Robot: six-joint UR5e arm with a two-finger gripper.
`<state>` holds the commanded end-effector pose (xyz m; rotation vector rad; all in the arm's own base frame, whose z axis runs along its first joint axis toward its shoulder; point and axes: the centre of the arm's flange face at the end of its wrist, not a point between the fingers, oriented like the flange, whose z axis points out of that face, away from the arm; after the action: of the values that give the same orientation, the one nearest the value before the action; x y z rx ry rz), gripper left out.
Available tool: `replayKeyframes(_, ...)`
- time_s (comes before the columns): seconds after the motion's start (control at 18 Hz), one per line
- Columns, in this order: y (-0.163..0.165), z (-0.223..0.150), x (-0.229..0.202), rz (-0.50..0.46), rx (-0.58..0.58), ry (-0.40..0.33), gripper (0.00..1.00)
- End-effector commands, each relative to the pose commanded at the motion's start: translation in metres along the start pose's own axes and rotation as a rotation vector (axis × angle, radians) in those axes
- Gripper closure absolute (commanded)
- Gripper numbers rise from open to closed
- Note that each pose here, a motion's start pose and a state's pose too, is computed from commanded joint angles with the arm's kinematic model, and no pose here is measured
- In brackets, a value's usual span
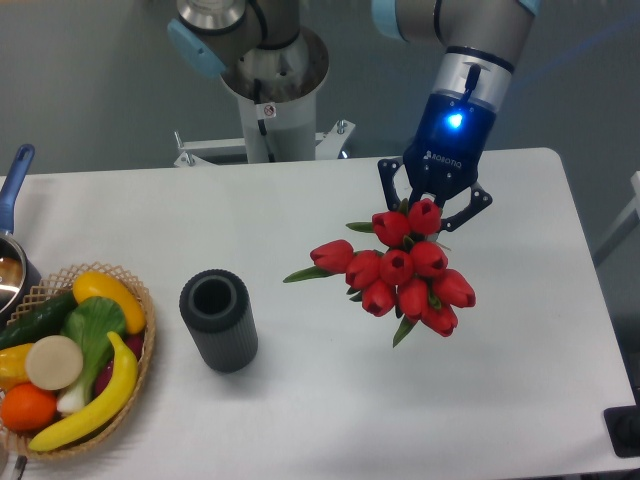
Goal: Insert the flowers into the vase
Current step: 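Hold the red tulip bunch in the gripper above the table, then carry the tulips toward the grey vase and align stems over its opening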
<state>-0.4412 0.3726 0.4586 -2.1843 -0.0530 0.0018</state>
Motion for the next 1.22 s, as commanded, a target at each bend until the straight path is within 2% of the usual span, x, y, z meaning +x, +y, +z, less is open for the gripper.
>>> replayKeyframes(0.72,-0.002,0.011,0.006,0.010,0.000,0.025,0.76)
replayKeyframes(0.83,-0.005,0.027,0.013,0.030,0.017,0.060,0.76)
replayKeyframes(1.22,-0.026,0.038,0.040,0.060,0.166,0.186,0.76)
